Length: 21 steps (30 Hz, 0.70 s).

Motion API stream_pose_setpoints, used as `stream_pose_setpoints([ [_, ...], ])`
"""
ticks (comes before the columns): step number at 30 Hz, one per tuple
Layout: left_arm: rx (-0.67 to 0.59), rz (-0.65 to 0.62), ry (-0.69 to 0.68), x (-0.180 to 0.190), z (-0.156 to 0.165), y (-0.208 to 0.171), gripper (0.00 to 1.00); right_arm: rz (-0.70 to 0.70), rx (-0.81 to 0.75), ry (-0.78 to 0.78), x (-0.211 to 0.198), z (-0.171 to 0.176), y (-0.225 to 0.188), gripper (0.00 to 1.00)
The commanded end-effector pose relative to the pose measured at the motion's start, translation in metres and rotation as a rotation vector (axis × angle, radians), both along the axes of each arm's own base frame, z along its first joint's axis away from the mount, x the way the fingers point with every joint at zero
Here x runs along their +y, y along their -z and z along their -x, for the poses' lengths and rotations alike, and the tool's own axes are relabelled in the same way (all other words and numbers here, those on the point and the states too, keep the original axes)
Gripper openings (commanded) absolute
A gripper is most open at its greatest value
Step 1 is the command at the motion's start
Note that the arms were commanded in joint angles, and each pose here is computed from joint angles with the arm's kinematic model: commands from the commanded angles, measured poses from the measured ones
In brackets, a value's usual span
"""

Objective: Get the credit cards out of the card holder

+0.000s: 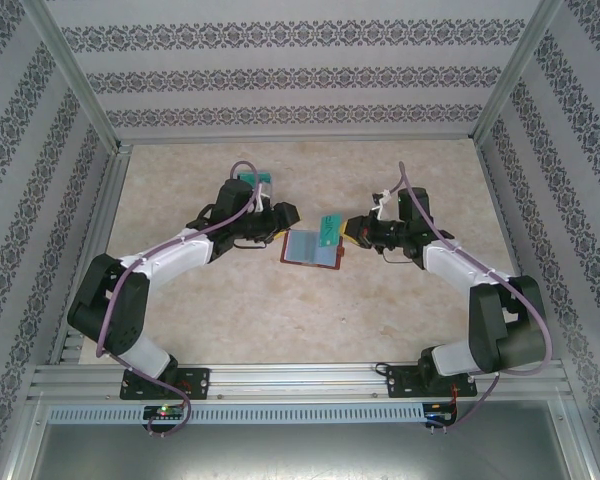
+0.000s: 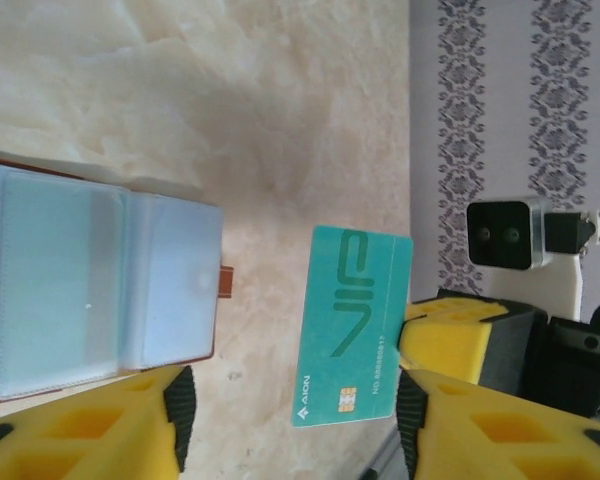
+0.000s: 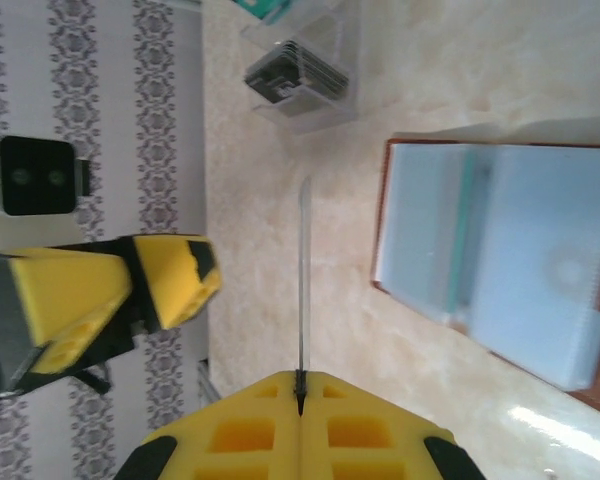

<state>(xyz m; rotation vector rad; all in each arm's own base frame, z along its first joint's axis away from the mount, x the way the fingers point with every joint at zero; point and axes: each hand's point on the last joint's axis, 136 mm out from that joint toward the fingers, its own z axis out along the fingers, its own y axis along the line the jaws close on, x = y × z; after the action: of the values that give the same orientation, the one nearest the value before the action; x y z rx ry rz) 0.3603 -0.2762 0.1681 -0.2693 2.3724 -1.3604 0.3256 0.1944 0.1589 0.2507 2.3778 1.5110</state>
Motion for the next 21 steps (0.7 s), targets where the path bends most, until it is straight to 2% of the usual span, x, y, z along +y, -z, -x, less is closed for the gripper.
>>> stream_pose_setpoints([
  [1,-0.074,0.122,0.058,-0.009,0.003,-0.029,0.52,-0.086,-0.091,-0.083,0.016,-0.001,-0.043,0.00],
  [3,-0.090,0.152,0.068,-0.012,0.005,-0.035,0.35,-0.104,-0.105,-0.123,0.026,0.001,-0.052,0.00],
  [4,-0.093,0.157,0.072,-0.012,0.005,-0.036,0.34,-0.110,-0.111,-0.135,0.029,0.000,-0.055,0.00],
  [9,-0.111,0.187,0.100,-0.016,0.009,-0.045,0.40,-0.138,-0.126,-0.182,0.044,-0.001,-0.064,0.00],
  [14,-0.119,0.203,0.110,-0.016,0.012,-0.048,0.41,-0.156,-0.128,-0.204,0.052,-0.004,-0.067,0.00],
  [18,-0.123,0.210,0.112,-0.016,0.014,-0.050,0.40,-0.158,-0.122,-0.208,0.054,-0.004,-0.065,0.00],
  [21,-0.123,0.210,0.109,-0.015,0.014,-0.049,0.33,-0.158,-0.118,-0.210,0.054,-0.004,-0.063,0.00],
])
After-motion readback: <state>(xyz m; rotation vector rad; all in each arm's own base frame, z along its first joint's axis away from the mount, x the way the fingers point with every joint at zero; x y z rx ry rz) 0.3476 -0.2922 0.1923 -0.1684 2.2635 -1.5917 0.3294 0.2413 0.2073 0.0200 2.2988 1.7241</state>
